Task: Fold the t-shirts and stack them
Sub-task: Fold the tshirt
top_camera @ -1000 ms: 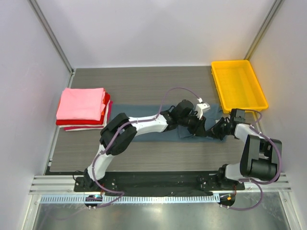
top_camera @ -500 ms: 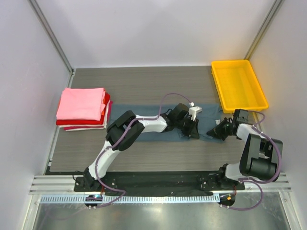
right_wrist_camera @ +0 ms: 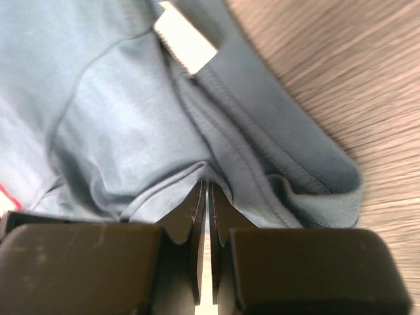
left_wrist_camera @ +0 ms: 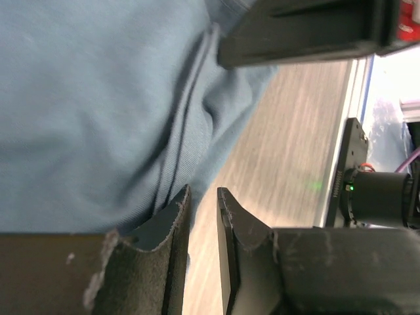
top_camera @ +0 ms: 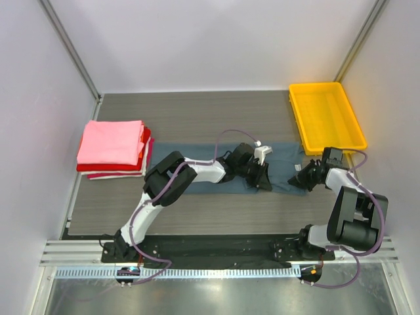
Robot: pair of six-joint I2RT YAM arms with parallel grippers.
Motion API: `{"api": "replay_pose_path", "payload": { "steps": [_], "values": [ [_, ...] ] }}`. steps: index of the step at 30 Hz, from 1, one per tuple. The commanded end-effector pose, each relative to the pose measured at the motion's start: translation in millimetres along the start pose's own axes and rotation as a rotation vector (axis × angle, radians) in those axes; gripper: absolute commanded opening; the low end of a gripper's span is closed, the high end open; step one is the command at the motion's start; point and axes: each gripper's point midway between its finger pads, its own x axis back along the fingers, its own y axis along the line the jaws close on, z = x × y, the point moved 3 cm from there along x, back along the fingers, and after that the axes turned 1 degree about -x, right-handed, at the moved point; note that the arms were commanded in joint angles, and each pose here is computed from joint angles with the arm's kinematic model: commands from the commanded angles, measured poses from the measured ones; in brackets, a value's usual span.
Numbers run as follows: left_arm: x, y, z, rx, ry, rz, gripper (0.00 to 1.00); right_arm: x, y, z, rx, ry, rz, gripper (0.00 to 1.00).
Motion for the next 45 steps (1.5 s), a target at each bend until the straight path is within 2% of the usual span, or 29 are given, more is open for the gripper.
{"api": "replay_pose_path", "payload": {
  "steps": [1, 5, 11, 13, 15, 17, 18, 19, 22, 25, 26, 29, 30, 33, 36, 39, 40, 45],
  "values": [
    [7, -37, -6, -0.017, -0.013, 0.072, 0.24, -4, -9, -7, 0.001, -0.014, 0.063, 0.11],
    [21, -64, -26, -0.027, -0.078, 0.143, 0.26, -9, -21, -4, -0.01, -0.016, 0.112, 0.1],
    [58, -87, -51, -0.071, -0.121, 0.141, 0.28, -4, -21, -16, -0.002, -0.083, 0.146, 0.09],
    [80, -91, -59, -0.077, -0.14, 0.103, 0.29, -2, -19, -21, 0.0, -0.1, 0.147, 0.09],
    [104, -74, -61, -0.041, -0.141, 0.012, 0.29, -3, -20, -22, -0.004, -0.104, 0.165, 0.08],
    [141, -55, -69, -0.067, -0.193, -0.125, 0.29, -3, -21, -24, -0.005, -0.116, 0.177, 0.08],
    [154, -42, -56, -0.043, -0.154, -0.206, 0.3, -4, -19, -24, 0.001, -0.118, 0.179, 0.08],
    [179, -33, -58, -0.084, -0.191, -0.313, 0.32, -5, -19, -27, 0.002, -0.133, 0.199, 0.07],
    [236, 1, -45, -0.032, -0.211, -0.519, 0.36, -12, -9, -30, 0.032, -0.149, 0.233, 0.06],
    [267, 21, -20, 0.038, -0.206, -0.618, 0.4, -22, 13, -26, 0.095, -0.159, 0.245, 0.06],
    [285, 21, -21, 0.038, -0.25, -0.658, 0.42, -27, 11, -28, 0.092, -0.178, 0.289, 0.06],
    [306, 21, 7, 0.085, -0.222, -0.752, 0.53, -36, 20, -35, 0.094, -0.195, 0.31, 0.05],
    [312, 20, 13, 0.101, -0.218, -0.777, 0.62, -39, 20, -38, 0.093, -0.196, 0.318, 0.05],
    [333, 17, 30, 0.168, -0.245, -0.867, 0.66, -48, 30, -53, 0.098, -0.211, 0.329, 0.05],
    [350, 19, 46, 0.202, -0.276, -0.952, 0.68, -61, 61, -72, 0.13, -0.227, 0.314, 0.05],
    [352, 18, 57, 0.233, -0.262, -0.962, 0.66, -83, 71, -72, 0.152, -0.194, 0.342, 0.05],
    [351, 17, 60, 0.241, -0.253, -0.962, 0.66, -87, 92, -73, 0.182, -0.2, 0.314, 0.05],
    [342, 20, 85, 0.234, -0.099, -1.011, 0.64, -108, 115, -92, 0.188, -0.203, 0.3, 0.04]
  ]
}}
